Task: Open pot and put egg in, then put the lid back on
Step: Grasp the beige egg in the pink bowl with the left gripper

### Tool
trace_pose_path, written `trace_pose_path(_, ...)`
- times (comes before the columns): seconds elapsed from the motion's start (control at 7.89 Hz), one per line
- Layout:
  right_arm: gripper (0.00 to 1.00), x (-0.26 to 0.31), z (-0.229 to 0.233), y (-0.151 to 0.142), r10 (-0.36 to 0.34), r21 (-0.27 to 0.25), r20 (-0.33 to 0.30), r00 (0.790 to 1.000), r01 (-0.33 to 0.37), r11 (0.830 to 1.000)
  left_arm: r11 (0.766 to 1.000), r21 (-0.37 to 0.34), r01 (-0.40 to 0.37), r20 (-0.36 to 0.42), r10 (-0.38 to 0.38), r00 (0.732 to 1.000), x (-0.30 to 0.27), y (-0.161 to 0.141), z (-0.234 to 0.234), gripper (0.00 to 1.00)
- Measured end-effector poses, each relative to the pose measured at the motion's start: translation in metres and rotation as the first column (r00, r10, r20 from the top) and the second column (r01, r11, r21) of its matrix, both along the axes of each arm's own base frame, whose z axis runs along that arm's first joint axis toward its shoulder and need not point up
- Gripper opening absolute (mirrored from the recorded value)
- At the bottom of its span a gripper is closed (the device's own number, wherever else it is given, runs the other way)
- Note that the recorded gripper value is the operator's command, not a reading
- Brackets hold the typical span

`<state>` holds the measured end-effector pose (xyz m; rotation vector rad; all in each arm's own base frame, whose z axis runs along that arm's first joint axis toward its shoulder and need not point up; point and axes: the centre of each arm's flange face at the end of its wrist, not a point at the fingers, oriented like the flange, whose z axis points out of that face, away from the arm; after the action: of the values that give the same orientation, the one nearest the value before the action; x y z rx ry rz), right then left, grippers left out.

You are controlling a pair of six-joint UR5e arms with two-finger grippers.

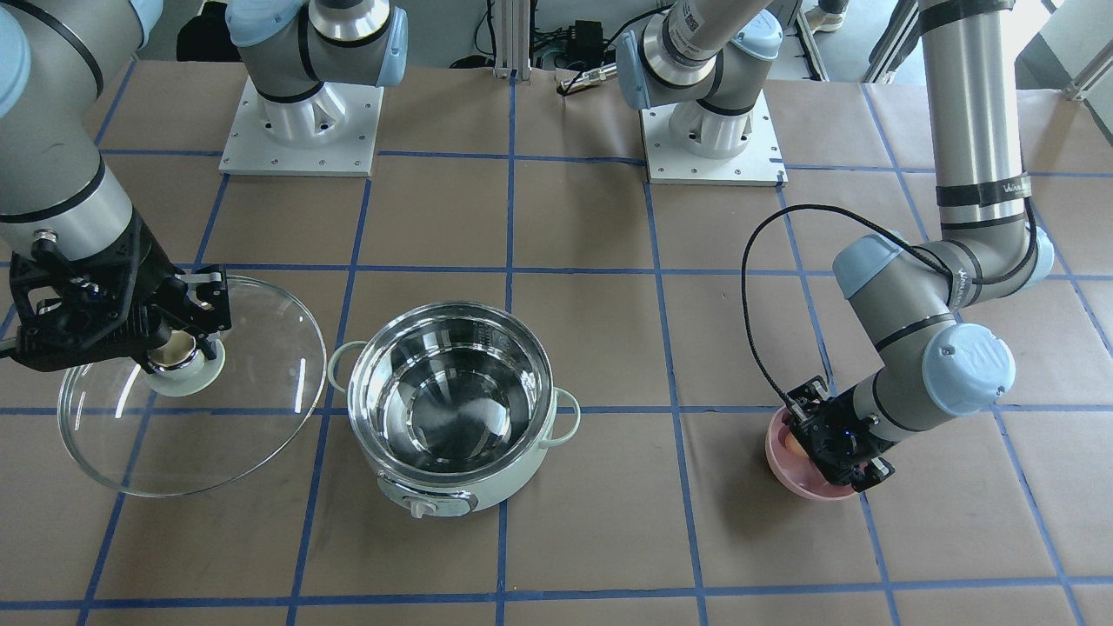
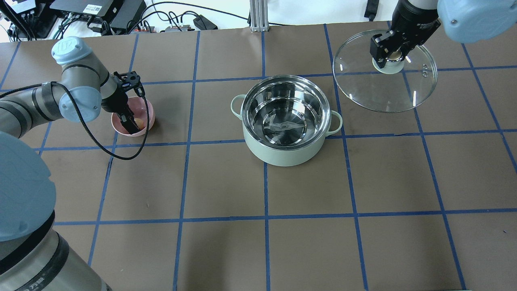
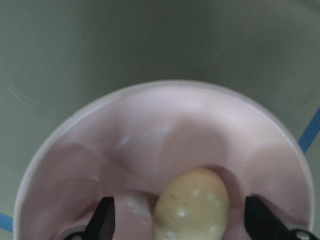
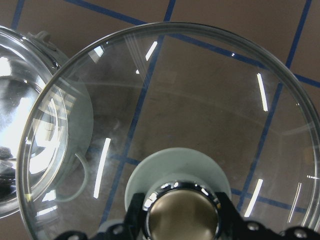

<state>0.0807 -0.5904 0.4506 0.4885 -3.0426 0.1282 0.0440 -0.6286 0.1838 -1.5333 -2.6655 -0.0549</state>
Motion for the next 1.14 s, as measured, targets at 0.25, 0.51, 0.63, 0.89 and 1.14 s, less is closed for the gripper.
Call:
trace_pose_path(0.25,0.00,-0.0001,-0.0002,0.0001,0.001,0.000,-0.001,1.000,-0.001,1.000,1.000,-0.002,-0.002,-0.002,0.002,1.000,-0.0002,-0.0004,-0.0009,0.64)
trace_pose_path(0.51,0.00,-0.0009,-0.0006,0.0003,-0.001,0.001,-0.005,1.000,0.001,1.000,0.999,-0.030,-0.012,-0.030,0.011,1.000,-0.0028,-0.0038,-0.0007,0.56)
trace_pose_path(0.63,0.00,-0.0008,-0.0011,0.0003,0.000,0.003,-0.006,1.000,0.000,1.000,0.999,-0.036,-0.023,-0.039,0.022,0.999,-0.0037,-0.0047,-0.0012,0.54)
trace_pose_path(0.89,0.00,-0.0008,-0.0017,0.0003,0.001,0.003,-0.008,1.000,0.000,1.000,0.999,-0.041,-0.033,-0.040,0.032,0.999,-0.0035,-0.0063,-0.0007,0.43)
trace_pose_path(1.14,0.00,-0.0008,-0.0017,0.0003,0.001,0.002,-0.008,1.000,-0.001,1.000,0.999,-0.038,-0.033,-0.020,0.032,0.999,-0.0013,-0.0069,-0.0003,0.30)
